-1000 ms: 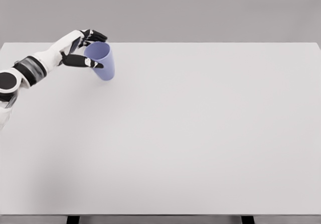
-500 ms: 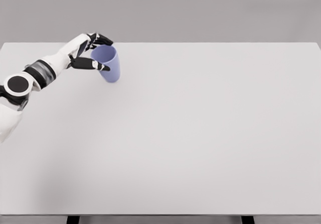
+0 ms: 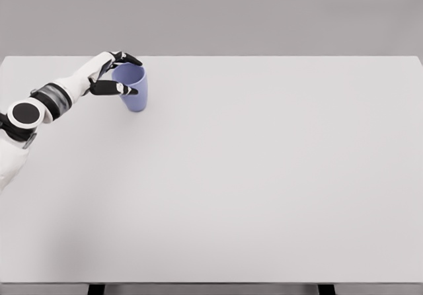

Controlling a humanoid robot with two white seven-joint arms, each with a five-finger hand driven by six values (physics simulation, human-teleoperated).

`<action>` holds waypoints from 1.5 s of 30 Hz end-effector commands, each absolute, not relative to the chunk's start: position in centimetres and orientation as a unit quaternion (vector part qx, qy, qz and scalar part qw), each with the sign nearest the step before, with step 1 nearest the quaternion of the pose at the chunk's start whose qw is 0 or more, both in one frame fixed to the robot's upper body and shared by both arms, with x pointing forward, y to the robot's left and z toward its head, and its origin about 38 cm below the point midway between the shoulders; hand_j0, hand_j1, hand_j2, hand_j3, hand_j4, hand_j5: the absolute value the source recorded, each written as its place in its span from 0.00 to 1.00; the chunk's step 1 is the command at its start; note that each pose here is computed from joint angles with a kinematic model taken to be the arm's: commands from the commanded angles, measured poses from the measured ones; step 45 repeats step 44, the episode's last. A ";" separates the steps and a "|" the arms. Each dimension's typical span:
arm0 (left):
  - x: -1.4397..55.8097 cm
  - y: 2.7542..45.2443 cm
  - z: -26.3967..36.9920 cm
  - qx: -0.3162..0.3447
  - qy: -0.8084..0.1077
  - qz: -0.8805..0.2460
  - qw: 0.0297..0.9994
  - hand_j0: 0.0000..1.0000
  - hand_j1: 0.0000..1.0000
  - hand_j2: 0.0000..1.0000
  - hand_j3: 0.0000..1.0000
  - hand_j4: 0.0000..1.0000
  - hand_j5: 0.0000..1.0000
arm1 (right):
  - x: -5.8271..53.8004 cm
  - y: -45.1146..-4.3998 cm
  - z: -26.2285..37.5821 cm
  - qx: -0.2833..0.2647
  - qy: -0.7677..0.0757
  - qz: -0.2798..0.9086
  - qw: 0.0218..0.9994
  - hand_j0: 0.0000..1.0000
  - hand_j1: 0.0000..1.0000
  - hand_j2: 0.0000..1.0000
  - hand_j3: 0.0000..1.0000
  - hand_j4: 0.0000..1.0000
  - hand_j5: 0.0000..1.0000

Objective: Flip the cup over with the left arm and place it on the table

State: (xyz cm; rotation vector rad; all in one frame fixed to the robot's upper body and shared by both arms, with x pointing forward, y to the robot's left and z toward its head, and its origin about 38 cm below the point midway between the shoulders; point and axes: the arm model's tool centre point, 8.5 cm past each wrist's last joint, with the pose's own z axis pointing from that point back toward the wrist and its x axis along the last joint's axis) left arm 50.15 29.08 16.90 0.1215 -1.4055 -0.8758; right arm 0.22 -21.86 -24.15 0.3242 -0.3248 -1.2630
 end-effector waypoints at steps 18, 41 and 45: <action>50.1 29.6 16.8 0.076 -0.618 -0.404 0.670 1.00 1.00 1.00 1.00 1.00 1.00 | 0.2 -21.8 -24.2 0.151 -0.151 -0.585 0.783 1.00 1.00 1.00 1.00 1.00 1.00; 37.3 32.0 29.4 -0.169 -0.713 -0.498 0.463 1.00 1.00 1.00 1.00 1.00 1.00 | 0.2 -21.8 -24.2 0.151 -0.151 -0.585 0.783 1.00 1.00 1.00 1.00 1.00 1.00; 36.7 32.8 29.0 -0.179 -0.710 -0.489 0.474 1.00 1.00 1.00 1.00 1.00 1.00 | 0.2 -21.9 -24.2 0.150 -0.151 -0.584 0.783 1.00 1.00 1.00 1.00 1.00 1.00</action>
